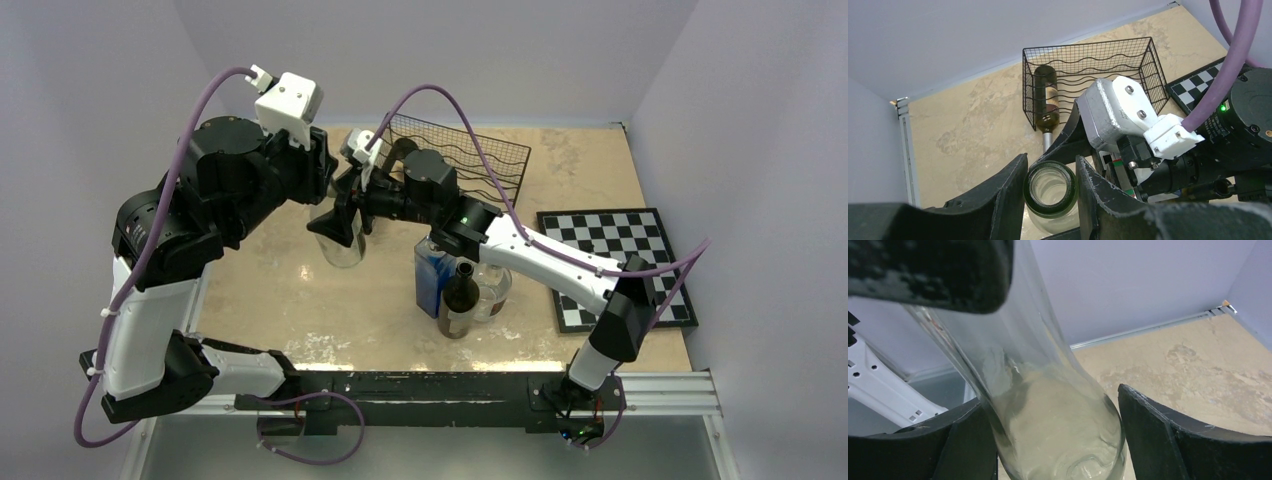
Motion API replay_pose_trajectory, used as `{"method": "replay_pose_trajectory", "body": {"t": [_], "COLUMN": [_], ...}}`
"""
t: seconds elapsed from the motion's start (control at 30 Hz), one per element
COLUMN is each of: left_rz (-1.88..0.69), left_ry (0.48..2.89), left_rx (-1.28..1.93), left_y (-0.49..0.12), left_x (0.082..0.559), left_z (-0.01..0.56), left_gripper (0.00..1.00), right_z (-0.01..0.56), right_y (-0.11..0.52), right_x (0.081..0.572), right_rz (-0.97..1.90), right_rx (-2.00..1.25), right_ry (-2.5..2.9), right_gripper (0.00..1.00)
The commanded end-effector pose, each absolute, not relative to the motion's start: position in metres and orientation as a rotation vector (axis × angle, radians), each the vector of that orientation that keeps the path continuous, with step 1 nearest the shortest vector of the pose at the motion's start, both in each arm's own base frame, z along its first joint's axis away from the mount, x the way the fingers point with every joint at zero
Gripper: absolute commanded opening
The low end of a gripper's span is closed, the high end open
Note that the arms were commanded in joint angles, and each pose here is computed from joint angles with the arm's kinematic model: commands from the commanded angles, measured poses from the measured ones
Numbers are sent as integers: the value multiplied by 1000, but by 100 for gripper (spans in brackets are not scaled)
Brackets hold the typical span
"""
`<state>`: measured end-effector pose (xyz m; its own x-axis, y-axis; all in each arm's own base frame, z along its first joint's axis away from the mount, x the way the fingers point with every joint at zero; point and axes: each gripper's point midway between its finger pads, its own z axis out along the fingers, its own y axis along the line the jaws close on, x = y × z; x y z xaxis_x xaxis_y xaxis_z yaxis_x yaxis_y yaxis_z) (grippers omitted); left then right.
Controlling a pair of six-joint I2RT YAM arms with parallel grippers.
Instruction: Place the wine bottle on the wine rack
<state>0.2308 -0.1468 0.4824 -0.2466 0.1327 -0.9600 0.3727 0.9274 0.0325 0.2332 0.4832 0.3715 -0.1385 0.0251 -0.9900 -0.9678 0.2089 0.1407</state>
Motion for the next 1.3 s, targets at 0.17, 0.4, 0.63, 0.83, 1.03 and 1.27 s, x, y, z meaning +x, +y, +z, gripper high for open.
{"method": "replay_pose_trajectory", "body": {"t": [0.17,0.4,0.63,0.83,1.03,1.27], "left_rz": [-369,-357,-378,-394,-400,-429], "left_ry": [1550,1538,1522,1510,1508,1470], "left_rx": [238,236,232,232,240,261], "left_y": [-138,-138,-137,-135,-135,-133], "left_x": [225,228,224,220,218,209], "left_z": [563,565,569,571,567,564], "left_gripper": [0,0,0,0,0,0], "right_z": [384,371,368,379,385,405], "right_y": [485,485,485,481,477,462], "right_x": [232,221,233,246,256,282], "right_rz": [1175,1217,1169,1076,999,787], "right_rx": [-943,-994,-956,-920,-900,-858], "right_ry": [1328,1343,1381,1385,1375,1321], "right_gripper": [99,99,73,24,0,0]}}
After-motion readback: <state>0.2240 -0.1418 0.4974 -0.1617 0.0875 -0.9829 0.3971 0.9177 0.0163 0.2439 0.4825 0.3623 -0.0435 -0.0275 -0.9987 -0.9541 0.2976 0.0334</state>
